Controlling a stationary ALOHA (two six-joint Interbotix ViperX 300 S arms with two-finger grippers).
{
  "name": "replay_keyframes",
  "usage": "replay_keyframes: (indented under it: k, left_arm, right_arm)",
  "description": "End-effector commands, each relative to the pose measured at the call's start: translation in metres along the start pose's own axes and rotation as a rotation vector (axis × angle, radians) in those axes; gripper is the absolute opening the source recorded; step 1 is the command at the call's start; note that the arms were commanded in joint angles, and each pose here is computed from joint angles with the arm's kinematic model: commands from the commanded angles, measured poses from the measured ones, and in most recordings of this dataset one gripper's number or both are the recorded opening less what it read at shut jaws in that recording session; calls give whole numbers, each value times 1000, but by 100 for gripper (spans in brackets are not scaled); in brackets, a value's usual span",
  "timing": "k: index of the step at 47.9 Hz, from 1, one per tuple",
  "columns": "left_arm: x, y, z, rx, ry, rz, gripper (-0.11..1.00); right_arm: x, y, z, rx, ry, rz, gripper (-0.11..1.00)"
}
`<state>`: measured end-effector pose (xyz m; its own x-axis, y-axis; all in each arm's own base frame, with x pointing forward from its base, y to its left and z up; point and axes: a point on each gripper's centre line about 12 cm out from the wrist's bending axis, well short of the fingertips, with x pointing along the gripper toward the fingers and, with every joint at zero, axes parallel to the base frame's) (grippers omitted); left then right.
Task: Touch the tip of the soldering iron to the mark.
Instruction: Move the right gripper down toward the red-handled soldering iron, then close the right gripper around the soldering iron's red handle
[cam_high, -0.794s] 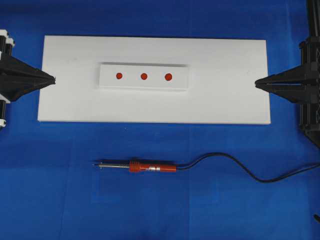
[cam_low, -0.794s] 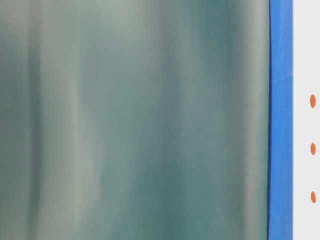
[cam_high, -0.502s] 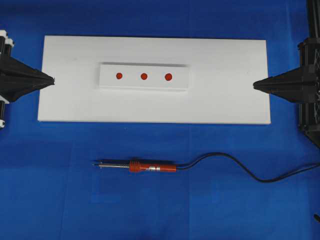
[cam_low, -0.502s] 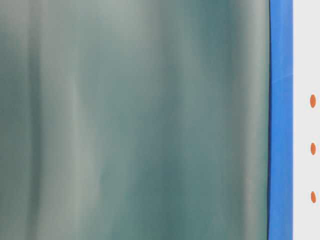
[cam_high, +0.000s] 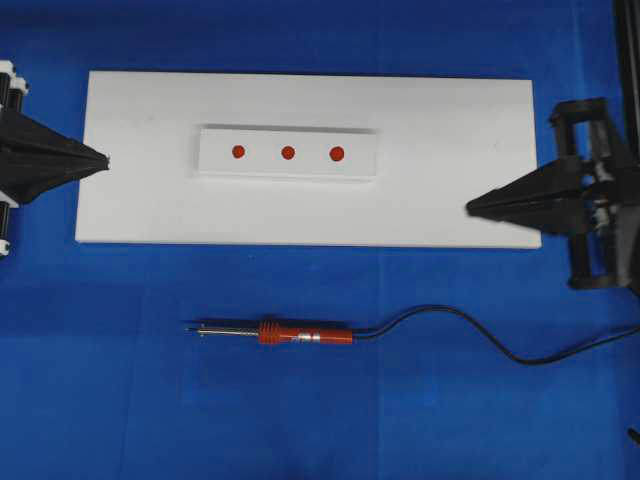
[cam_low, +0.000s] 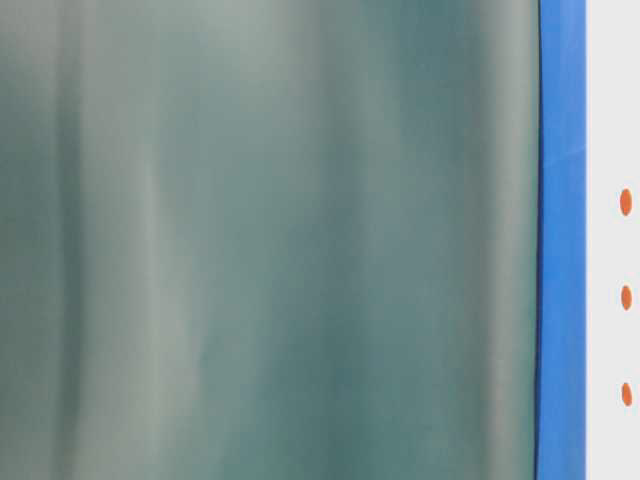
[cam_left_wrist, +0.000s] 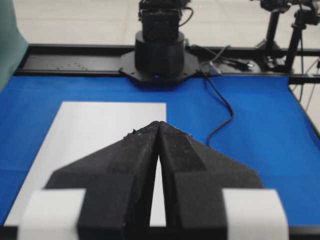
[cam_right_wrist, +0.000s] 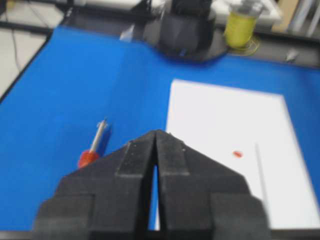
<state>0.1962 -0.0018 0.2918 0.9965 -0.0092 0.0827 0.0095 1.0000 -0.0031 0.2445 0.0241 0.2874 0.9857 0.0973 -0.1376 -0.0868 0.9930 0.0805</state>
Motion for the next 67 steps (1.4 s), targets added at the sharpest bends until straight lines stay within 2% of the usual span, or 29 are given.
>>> replay_keyframes:
  k: [1, 5, 14, 16, 23, 41, 57, 67]
  left_arm:
    - [1, 0, 2, 1, -6, -2, 0]
    - [1, 0, 2, 0, -6, -2, 0]
    - [1, 0, 0, 0, -2, -2, 0]
    - [1, 0, 0, 0, -2, -2, 0]
    - [1, 0, -1, 0, 0, -2, 0]
    - [0, 0, -2, -2, -3, -2, 0]
    - [0, 0, -3, -3, -5, -2, 0]
    - [0, 0, -3, -3, -5, -2, 0]
  right_arm:
    - [17, 3, 9, 23, 27, 6, 8]
    - [33, 3, 5, 63, 85, -1, 28]
    - [67, 5, -7, 123, 186, -11, 84]
    - [73, 5, -9, 136, 203, -13, 91]
    - [98, 13, -20, 168, 273, -6, 85]
    - [160, 38, -64, 218, 418, 15, 85]
    - [202, 43, -117, 268, 472, -3, 85]
    - [216, 52, -135, 284, 479, 4, 85]
